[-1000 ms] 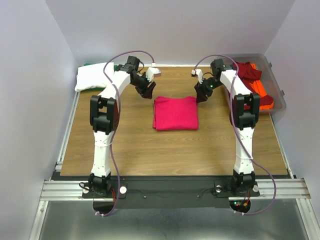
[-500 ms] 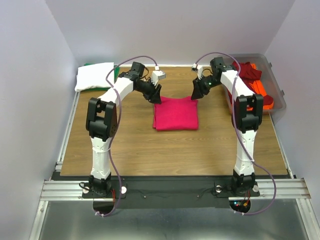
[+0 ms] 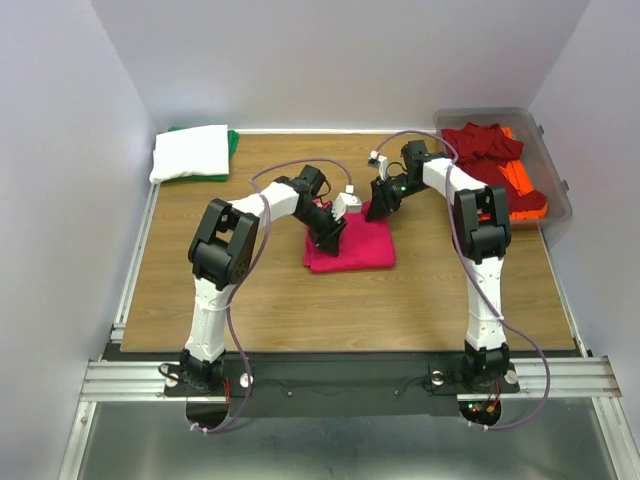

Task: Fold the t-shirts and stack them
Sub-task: Fold the tshirt

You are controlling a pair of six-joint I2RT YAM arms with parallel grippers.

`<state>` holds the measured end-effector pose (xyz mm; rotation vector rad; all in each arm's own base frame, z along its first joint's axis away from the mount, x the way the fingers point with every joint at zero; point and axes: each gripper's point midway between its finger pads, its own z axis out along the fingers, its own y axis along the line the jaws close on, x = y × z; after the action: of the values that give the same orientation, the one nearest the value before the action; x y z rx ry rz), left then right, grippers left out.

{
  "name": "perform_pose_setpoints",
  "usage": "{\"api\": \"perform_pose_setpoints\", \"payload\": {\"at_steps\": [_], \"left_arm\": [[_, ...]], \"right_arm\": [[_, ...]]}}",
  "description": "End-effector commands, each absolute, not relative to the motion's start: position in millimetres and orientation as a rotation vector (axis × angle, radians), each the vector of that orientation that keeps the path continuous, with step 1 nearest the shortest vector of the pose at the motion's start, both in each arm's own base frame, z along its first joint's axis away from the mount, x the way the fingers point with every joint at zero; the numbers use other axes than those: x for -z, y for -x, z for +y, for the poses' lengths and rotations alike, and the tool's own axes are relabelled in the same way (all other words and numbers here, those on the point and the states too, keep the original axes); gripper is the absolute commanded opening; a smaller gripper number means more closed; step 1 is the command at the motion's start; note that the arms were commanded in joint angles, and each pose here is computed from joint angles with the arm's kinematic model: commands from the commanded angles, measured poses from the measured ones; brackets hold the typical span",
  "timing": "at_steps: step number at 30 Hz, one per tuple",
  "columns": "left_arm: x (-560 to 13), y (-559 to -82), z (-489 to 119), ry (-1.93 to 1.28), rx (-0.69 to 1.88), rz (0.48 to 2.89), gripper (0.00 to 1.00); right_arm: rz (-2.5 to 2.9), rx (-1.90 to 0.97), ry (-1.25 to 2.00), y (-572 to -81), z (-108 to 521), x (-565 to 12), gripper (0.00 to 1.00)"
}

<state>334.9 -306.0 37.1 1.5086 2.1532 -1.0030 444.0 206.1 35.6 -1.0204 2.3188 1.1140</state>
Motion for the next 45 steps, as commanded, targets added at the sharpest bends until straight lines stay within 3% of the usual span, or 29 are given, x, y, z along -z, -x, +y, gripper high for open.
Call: {"api": "perform_pose_setpoints", "payload": {"at_steps": [1,7,11,15,20,23,27,37,41,45], "left_arm": [[-31,-307,-284,-1.587,0.975,2.194,0.33],[-49,-242,-261,-1.712,1.1,2.153,0.31],[-84,-225,-258,-1.764,1.155,2.053,0.41],[-120,-248,-269,-1.757,1.067,1.942,0.5],[-141,-303,-285,-1.719,0.895,1.853,0.52],[-130,-334,-289,-1.696,0.852,1.87,0.52],[-113,-342,-282,-1.708,0.836,1.899,0.47],[-49,-268,-256,-1.714,0.938,2.121,0.42],[-42,-236,-249,-1.706,1.015,2.178,0.41],[-57,-239,-252,-1.686,1.002,2.13,0.44]], "right_arm": [[2.321,-1.084,1.124,-415,215,-34,0.4],[2.329,-1.159,1.183,-357,222,-47,0.4],[2.269,-1.178,1.171,-348,226,-80,0.4],[2.23,-1.182,1.102,-379,233,-103,0.44],[2.215,-1.243,1.024,-416,251,-107,0.44],[2.227,-1.283,0.979,-437,261,-96,0.44],[2.238,-1.305,0.98,-446,272,-79,0.45],[2.318,-1.403,1.093,-386,295,-40,0.43],[2.348,-1.441,1.106,-364,294,-33,0.42],[2.343,-1.434,1.111,-364,294,-36,0.41]]}}
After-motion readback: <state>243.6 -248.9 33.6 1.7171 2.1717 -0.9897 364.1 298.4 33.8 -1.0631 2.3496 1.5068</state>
